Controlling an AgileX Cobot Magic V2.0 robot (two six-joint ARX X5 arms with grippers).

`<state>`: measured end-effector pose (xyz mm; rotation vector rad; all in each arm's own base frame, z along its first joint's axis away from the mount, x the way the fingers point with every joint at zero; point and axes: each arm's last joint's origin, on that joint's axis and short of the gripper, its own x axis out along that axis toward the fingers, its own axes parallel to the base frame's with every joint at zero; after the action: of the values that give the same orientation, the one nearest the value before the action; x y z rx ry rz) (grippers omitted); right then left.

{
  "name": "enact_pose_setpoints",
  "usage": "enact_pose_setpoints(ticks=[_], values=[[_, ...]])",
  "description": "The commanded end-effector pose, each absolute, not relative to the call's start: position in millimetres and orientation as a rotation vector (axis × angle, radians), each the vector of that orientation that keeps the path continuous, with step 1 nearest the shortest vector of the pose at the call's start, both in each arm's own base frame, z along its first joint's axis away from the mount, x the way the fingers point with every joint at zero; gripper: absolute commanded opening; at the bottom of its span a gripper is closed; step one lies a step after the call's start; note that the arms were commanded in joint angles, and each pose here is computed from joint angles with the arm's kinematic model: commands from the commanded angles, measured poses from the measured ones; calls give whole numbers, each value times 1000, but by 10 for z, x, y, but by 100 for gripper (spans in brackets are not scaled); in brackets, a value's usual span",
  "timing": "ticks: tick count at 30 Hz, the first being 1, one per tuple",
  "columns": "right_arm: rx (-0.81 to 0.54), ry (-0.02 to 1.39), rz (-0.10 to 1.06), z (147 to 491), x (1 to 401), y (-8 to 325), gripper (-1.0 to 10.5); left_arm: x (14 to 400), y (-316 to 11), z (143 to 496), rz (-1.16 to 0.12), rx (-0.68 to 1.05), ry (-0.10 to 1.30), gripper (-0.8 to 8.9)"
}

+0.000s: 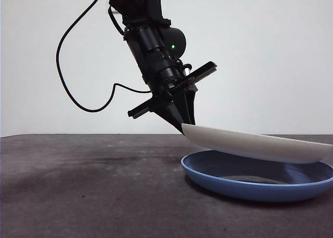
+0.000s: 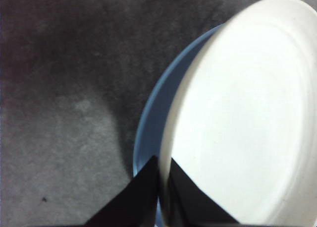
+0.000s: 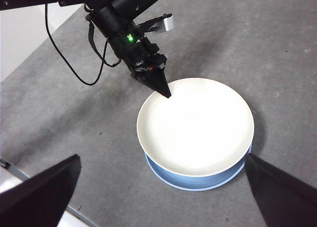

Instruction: Pick up the white plate, put it on the blue plate, put it on desk

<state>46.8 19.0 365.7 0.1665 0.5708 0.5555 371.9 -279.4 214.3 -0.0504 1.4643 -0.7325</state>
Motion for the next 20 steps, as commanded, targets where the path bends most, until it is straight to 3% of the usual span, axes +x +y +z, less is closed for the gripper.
enact_pose_setpoints(ticks=[1,12,14,18,20], values=[[153,549,561,3706,454,189,639,3743,-2887,2038,-751,-31,1473,9],[153,549,560,3706,454,189,639,3740,-2946,1907,-768,-5,1490,23],[153,548,560,3706,454,189,639,3740,-2946,1907,-768,-6,1490,113],[153,548,560,3707,454,189,639,3742,-2950,1929,-769,-7,1486,404],[153,548,560,3707,454,189,639,3748,-2952,1960,-772,-8,1480,486]])
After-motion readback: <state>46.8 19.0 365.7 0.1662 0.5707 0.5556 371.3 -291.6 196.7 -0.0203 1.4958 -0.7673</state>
